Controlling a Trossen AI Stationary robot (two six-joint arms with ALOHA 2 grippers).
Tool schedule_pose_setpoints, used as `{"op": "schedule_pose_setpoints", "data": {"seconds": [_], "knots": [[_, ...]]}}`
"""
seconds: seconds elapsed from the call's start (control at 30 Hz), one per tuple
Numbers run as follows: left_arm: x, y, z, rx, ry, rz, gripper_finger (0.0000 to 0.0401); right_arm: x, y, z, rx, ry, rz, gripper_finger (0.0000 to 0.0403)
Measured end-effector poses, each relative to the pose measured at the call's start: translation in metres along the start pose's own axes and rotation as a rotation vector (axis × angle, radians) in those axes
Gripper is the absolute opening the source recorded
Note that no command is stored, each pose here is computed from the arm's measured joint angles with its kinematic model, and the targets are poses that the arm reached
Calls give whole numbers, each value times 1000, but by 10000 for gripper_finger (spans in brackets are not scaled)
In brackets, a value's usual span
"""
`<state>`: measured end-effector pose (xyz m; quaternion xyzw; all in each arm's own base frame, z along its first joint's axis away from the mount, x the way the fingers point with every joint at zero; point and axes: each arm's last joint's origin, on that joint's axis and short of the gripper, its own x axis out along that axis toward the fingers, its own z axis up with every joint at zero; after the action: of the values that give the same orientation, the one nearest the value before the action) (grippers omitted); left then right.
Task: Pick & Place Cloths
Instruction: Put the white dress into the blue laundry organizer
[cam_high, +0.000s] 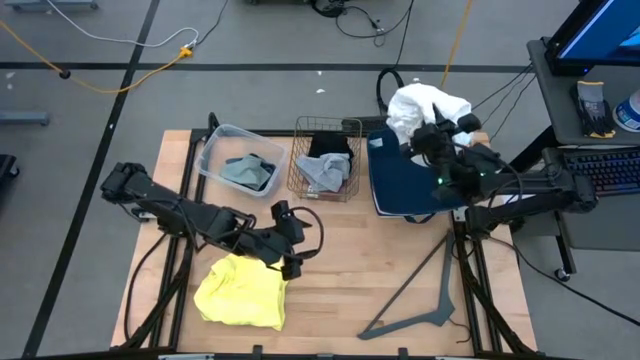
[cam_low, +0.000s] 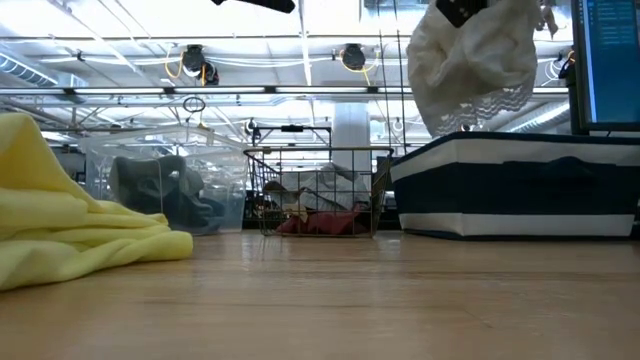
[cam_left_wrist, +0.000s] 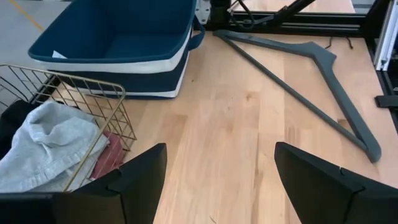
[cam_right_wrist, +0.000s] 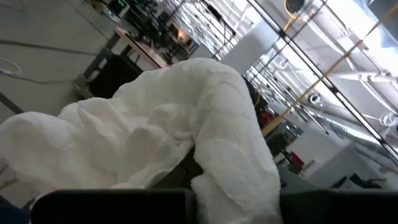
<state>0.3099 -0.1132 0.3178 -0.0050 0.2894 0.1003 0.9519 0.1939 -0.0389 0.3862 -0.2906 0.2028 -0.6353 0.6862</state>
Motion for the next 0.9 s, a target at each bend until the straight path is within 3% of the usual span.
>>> {"op": "schedule_pose_setpoints", "data": {"seconds": [0.63, 0.9], "knots": [[0, -1, 0, -53, 2, -19, 298, 0, 35, -28, -6, 92, 62, 43], [0, -2, 0, -66, 3, -21, 299, 2, 48, -48, 55, 111, 212, 43]]}}
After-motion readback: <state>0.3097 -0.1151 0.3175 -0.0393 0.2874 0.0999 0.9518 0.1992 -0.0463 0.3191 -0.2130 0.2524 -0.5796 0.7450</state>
